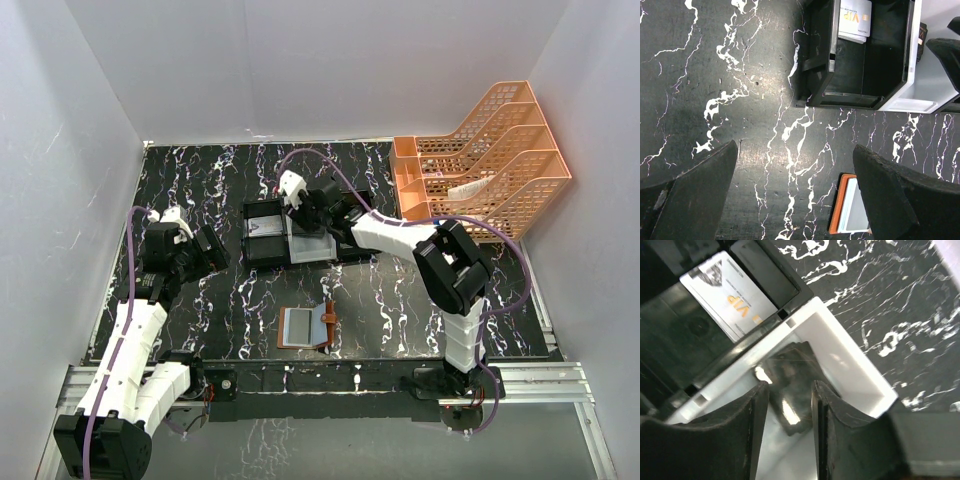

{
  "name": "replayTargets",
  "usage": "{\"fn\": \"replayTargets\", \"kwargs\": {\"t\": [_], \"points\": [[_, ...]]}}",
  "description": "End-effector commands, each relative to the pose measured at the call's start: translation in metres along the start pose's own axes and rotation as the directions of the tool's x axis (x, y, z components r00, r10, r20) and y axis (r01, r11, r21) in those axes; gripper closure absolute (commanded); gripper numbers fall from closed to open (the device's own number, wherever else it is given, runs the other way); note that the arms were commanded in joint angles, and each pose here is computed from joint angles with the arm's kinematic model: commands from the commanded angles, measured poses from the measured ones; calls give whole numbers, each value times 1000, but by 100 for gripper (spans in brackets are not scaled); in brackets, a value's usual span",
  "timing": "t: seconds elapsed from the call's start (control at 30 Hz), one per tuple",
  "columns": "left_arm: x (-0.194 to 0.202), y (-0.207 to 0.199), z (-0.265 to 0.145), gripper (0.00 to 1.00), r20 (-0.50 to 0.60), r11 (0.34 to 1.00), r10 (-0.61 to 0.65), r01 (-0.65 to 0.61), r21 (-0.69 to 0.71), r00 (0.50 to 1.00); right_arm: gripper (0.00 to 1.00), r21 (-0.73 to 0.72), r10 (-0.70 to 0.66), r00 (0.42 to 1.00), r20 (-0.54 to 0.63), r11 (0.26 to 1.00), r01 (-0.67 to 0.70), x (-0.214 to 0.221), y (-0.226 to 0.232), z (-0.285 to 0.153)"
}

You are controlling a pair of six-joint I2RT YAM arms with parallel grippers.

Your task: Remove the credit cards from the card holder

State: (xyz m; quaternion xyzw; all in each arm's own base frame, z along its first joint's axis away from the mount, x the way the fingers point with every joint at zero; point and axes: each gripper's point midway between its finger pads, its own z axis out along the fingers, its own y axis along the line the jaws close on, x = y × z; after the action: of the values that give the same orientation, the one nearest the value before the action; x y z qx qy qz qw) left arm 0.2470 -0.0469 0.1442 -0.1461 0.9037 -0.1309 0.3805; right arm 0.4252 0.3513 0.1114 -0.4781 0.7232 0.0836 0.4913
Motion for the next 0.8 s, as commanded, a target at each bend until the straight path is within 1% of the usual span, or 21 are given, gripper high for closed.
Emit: {"fn": "replayTargets", "kwargs": {"t": [0.0,0.07,0.1,0.2,0.27,0.37,0.5,0.6,0.77], "points": [[1,-2,0,1,-1,1000,4,-4,19,1000,66,4,439,898,3,898,-439,-28,3,-9],[2,-2,1,1,-8,1000,4,-4,17,1000,71,20,569,818,-86,822,-569,-18,14,-7],[2,-2,2,1,-10,1000,4,-3,18,1000,75,43,607,784,-133,794,-607,-10,18,-4],[4,-2,5,1,-28,1000,5,-5,17,1000,81,126,675,697,-241,734,-667,15,28,5],[4,-2,6,1,-37,1000,7,-6,16,999,83,184,700,658,-277,711,-679,30,30,10],[4,-2,7,1,-39,1000,7,-7,15,999,85,229,725,620,-300,686,-691,41,33,15],[4,-1,6,1,-33,1000,6,-6,13,999,85,241,740,595,-313,668,-704,48,37,21],[3,0,6,1,-32,1000,6,-6,9,999,83,282,757,577,-306,651,-705,57,36,26],[3,-1,6,1,-33,1000,7,-7,10,999,79,328,775,568,-278,632,-702,67,32,31]]}}
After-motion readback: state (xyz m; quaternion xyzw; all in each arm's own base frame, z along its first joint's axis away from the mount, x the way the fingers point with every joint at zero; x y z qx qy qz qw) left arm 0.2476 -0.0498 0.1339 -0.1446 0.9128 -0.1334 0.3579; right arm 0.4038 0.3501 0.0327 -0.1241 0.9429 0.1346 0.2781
